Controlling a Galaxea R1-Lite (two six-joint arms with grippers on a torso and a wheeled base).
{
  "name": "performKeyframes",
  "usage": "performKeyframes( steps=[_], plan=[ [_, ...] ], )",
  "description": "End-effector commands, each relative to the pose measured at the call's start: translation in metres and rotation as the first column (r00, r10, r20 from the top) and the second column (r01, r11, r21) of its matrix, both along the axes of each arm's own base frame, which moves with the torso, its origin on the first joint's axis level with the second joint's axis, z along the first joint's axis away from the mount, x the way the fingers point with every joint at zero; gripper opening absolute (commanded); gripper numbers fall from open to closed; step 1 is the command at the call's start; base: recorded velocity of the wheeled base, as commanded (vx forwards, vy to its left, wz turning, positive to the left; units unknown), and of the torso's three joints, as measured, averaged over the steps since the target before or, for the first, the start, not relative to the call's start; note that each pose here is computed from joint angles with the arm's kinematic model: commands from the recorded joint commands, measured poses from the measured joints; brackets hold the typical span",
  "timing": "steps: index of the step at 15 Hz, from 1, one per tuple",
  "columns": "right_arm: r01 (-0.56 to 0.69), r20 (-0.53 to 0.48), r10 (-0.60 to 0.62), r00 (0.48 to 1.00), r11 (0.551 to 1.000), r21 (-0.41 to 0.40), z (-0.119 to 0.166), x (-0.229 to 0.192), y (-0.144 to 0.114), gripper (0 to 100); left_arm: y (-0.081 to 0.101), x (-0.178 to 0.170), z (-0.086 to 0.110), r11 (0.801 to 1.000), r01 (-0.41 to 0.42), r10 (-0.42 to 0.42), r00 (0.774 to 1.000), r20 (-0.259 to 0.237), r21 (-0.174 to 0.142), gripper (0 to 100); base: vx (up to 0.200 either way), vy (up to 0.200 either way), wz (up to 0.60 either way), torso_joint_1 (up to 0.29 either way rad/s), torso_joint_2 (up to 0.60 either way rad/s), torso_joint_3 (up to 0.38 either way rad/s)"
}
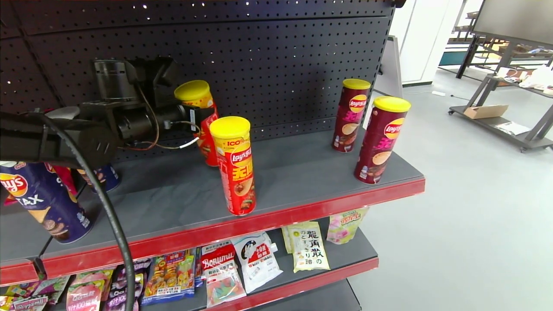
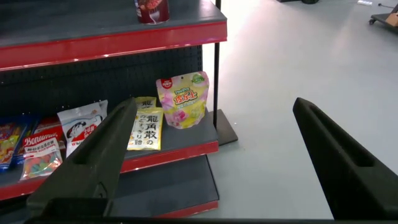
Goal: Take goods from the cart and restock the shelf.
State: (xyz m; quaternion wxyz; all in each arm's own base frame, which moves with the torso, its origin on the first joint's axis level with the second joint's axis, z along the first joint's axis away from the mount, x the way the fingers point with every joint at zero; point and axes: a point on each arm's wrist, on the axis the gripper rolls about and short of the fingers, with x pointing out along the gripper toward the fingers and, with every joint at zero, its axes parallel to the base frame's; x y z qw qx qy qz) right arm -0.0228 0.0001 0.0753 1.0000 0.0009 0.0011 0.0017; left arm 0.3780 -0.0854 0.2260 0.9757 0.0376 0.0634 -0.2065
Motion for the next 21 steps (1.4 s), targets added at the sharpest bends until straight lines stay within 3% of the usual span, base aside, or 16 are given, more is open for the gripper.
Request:
performKeyframes(
  steps=[1,3,8,10,21],
  plan=[
    [0.0,0.001,0.0,1.0,1.0,0.0,0.0,0.0,0.0,100,-0.008,0.015,-0.008,1.0,0.003,-0.003,1.0,-0.018,-0.014,0,0.0,0.0,0.0,0.0,0.0,0.0],
    [0.0,0.001,0.0,1.0,1.0,0.0,0.0,0.0,0.0,100,-0.014,0.03,-0.012,0.999,-0.038,0.038,0.999,-0.023,-0.026,0,0.0,0.0,0.0,0.0,0.0,0.0],
    [-0.001,0.001,0.001,1.0,1.0,0.0,0.0,0.0,0.0,100,-0.018,0.044,-0.022,0.998,-0.057,0.056,0.998,-0.031,-0.023,0,0.0,0.0,0.0,0.0,0.0,0.0],
    [-0.001,0.001,0.001,1.0,1.0,0.0,0.0,0.0,0.0,100,-0.028,0.045,-0.023,0.998,-0.043,0.042,0.998,-0.039,-0.038,0,0.0,0.0,0.0,0.0,0.0,0.0],
    [-0.001,0.001,0.001,1.0,1.0,0.0,0.0,0.0,0.0,100,-0.037,0.048,-0.023,0.998,-0.055,0.054,0.996,-0.074,-0.015,0,0.0,0.0,0.0,0.0,0.0,0.0]
  ],
)
